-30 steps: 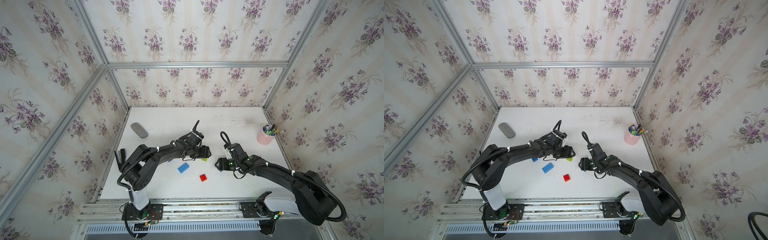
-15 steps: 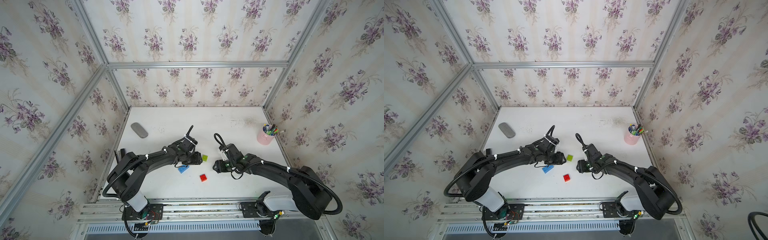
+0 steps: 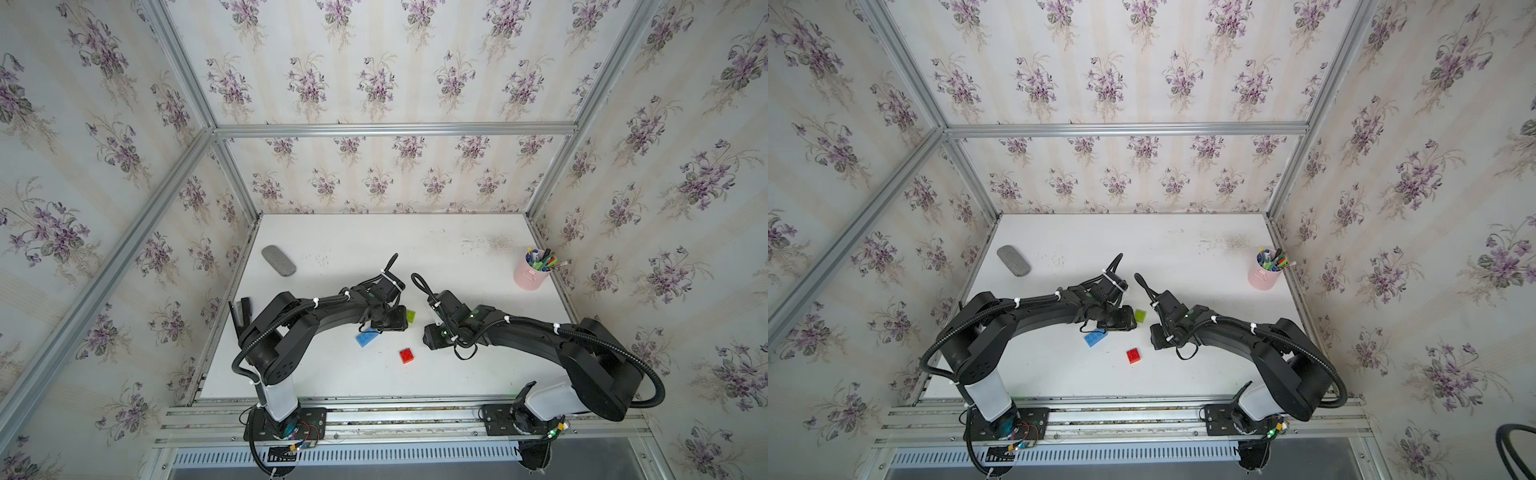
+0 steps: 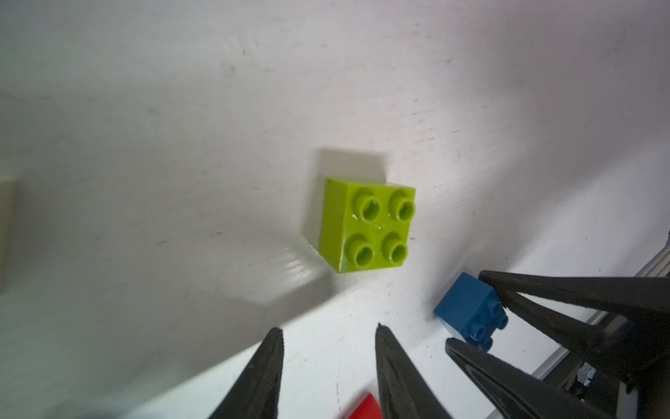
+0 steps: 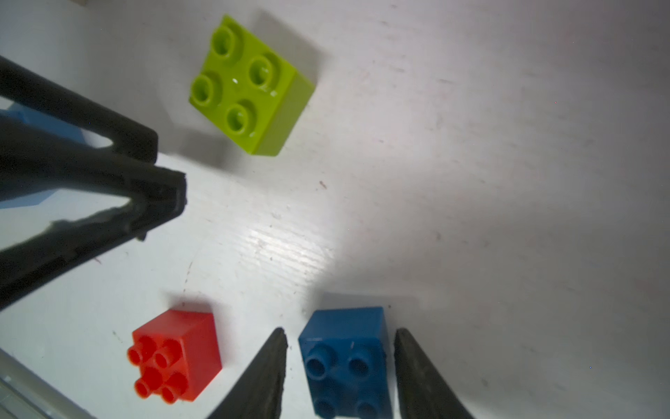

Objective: Assemble the letter y with lego
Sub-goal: Adjust the lego brick at the center of the board.

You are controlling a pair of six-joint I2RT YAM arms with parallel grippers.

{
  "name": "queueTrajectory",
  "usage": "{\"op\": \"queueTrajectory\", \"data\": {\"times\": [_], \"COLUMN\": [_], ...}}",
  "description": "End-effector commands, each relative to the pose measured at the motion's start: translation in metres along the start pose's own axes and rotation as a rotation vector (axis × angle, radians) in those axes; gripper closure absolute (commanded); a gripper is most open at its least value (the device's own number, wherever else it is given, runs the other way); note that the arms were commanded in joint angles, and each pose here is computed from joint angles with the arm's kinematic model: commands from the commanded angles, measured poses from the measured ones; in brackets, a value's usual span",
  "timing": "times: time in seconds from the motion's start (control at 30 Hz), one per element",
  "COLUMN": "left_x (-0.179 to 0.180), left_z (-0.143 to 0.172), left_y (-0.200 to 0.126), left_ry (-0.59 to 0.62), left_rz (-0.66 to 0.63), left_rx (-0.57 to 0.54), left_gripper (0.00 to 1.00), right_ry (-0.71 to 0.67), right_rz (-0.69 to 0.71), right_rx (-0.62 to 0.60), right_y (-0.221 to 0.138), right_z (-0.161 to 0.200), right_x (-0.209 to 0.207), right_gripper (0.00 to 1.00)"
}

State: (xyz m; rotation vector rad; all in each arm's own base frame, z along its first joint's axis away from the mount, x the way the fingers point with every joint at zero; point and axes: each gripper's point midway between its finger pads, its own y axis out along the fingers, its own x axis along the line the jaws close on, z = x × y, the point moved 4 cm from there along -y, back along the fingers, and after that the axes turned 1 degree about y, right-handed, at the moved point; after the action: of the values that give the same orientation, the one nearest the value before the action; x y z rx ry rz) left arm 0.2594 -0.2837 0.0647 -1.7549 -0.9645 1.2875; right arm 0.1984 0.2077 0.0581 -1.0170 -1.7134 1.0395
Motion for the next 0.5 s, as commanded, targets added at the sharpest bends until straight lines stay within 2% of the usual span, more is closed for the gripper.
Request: {"op": "queueTrajectory", "data": {"times": [0.0,0.13,0.47], "left_x": [0.006,0.013,0.015], "left_z": [-0.001,-0.005,-0.022], "left_y": [0.002,0.006,0.011], "left_ry": [-0.004,-0.012,0.007], "left_rz": [-0.053,-0.105,-0.170], "left_rx": [-0.001,-0.007,-0.051], "left_gripper": [0.57,0.62,0.63], "right_ry": [0.005,0.006,-0.005], "right_rz": [0.044,0.048,0.070], "right_rx": [-0.002,0.001,0.003], "right_y": [0.000,-0.001,-0.003], "right_z": [0.000,0.001,0.004], "right_x": [-0.005,-0.006,-0.007], "right_gripper": [0.52,0.49,0.48]}}
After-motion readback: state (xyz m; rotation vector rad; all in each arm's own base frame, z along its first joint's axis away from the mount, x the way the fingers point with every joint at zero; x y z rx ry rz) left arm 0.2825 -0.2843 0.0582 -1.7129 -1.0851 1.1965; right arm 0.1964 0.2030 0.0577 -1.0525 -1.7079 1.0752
